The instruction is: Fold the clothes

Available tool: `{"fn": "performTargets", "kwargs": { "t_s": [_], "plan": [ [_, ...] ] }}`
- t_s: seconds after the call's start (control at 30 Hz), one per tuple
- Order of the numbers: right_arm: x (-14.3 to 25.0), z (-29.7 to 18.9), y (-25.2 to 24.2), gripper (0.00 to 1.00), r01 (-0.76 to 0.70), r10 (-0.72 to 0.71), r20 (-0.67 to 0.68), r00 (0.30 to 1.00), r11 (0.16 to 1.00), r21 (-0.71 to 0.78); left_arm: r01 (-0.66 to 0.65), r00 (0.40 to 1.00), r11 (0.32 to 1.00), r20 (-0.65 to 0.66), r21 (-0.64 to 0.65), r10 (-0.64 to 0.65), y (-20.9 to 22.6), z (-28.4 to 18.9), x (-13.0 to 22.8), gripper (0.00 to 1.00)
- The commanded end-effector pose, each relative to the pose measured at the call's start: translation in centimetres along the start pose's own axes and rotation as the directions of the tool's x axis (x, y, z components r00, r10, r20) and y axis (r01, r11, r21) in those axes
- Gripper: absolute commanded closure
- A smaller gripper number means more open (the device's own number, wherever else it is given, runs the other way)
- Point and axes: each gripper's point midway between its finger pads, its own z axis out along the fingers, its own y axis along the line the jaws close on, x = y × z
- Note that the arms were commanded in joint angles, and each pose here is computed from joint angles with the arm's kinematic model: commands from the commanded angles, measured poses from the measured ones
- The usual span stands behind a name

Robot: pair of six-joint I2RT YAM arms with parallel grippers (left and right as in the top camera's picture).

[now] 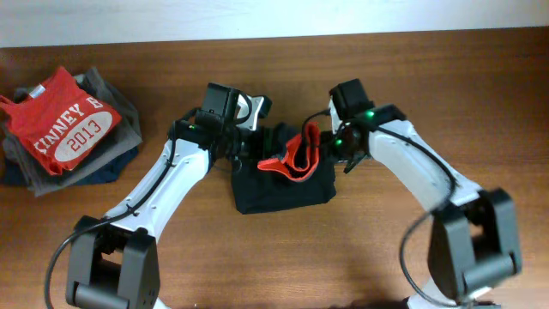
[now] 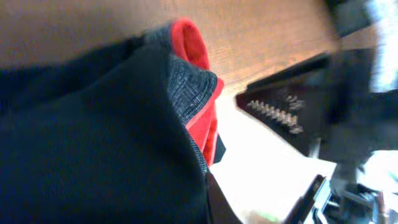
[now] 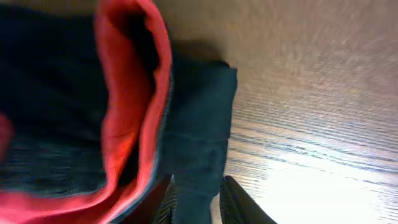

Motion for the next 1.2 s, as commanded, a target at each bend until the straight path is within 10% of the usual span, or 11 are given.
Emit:
{"fn": "performTargets", "kwargs": {
  "t_s": [0.0, 0.4, 1.17],
  "plan": [
    [0.1, -0.6, 1.0, 0.72, 0.013, -0.013, 0.003, 1.000, 0.999, -0.050, 0.005, 0.999, 0.995, -0.033, 0.099, -0.002, -1.8, -0.2, 0.4, 0.99],
    [-0.4, -0.5, -1.2, 0.82, -0.092, 0.092, 0.020, 0.996, 0.996, 0.021, 0.020, 0.989, 0.854, -0.133, 0.520, 0.057, -9.6, -3.5, 1.4, 1.00],
    [0.3, -1.7, -9.6, 0.83, -0.303, 0.304, -0.003, 0.953, 0.949, 0.093, -0.124, 0.991, 0.984, -0.041, 0.127, 0.130, -6.8, 2.1, 1.1, 0.99]
  ]
}}
